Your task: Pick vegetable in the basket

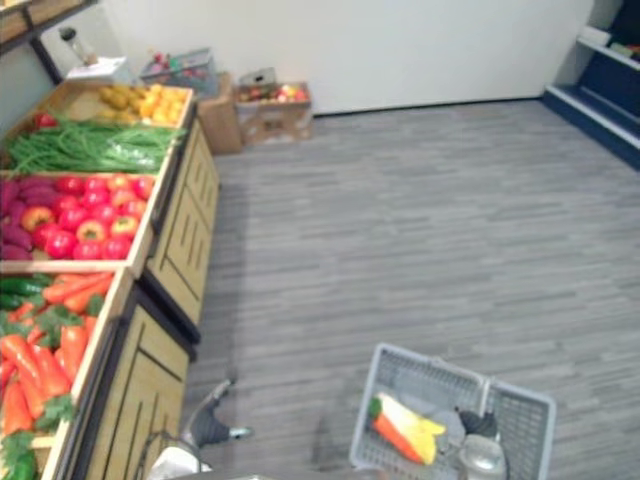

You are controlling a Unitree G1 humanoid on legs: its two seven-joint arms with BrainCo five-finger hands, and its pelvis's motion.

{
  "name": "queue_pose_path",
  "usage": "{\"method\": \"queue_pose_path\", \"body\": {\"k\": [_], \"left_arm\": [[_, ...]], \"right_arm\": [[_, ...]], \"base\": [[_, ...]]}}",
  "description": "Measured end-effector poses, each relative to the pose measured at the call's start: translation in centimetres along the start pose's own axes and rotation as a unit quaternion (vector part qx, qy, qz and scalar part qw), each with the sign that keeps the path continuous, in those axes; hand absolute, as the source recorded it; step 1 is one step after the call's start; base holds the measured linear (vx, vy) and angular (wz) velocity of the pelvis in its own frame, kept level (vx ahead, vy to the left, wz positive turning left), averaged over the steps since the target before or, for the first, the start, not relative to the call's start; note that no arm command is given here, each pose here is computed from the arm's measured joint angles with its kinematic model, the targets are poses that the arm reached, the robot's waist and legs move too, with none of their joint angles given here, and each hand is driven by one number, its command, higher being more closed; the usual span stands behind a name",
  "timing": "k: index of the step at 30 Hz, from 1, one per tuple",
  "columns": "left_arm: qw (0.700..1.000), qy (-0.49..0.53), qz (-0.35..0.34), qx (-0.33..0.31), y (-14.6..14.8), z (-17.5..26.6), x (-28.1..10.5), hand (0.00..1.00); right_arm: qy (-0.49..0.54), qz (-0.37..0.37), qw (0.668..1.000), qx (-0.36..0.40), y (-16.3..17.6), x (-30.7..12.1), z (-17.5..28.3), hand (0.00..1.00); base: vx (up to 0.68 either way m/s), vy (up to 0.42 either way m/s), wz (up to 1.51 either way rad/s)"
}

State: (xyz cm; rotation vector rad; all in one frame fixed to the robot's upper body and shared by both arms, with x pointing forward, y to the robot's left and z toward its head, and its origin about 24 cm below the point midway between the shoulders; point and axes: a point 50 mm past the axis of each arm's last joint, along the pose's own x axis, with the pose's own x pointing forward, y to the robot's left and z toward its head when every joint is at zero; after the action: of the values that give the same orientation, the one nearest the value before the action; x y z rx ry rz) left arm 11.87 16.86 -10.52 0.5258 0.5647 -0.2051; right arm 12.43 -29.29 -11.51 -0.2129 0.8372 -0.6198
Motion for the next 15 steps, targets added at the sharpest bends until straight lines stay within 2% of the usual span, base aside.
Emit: {"method": "queue_pose_path", "body": {"k": [6, 10, 15], "left_arm": [[1.000, 0.002, 0.006, -0.006, 0.1, 0.1, 0.2, 0.00], [1.000, -0.004, 0.022, -0.016, 0.6, 0.8, 0.9, 0.00], [0.999, -0.012, 0.019, -0.037, -0.3, 1.6, 0.8, 0.00]], "right_arm": [[0.004, 0.002, 1.000, -0.010, 0.1, -0.1, -0.3, 1.00], [0.015, -0.004, 1.000, -0.003, -0.2, -0.3, -1.0, 1.00], [0.016, -0.023, 1.000, 0.007, -1.3, -0.1, -0.9, 1.00]], "base": [[-0.02, -0.038, -0.12], [-0.05, -0.064, 0.28], [-0.03, -0.030, 0.02]]}}
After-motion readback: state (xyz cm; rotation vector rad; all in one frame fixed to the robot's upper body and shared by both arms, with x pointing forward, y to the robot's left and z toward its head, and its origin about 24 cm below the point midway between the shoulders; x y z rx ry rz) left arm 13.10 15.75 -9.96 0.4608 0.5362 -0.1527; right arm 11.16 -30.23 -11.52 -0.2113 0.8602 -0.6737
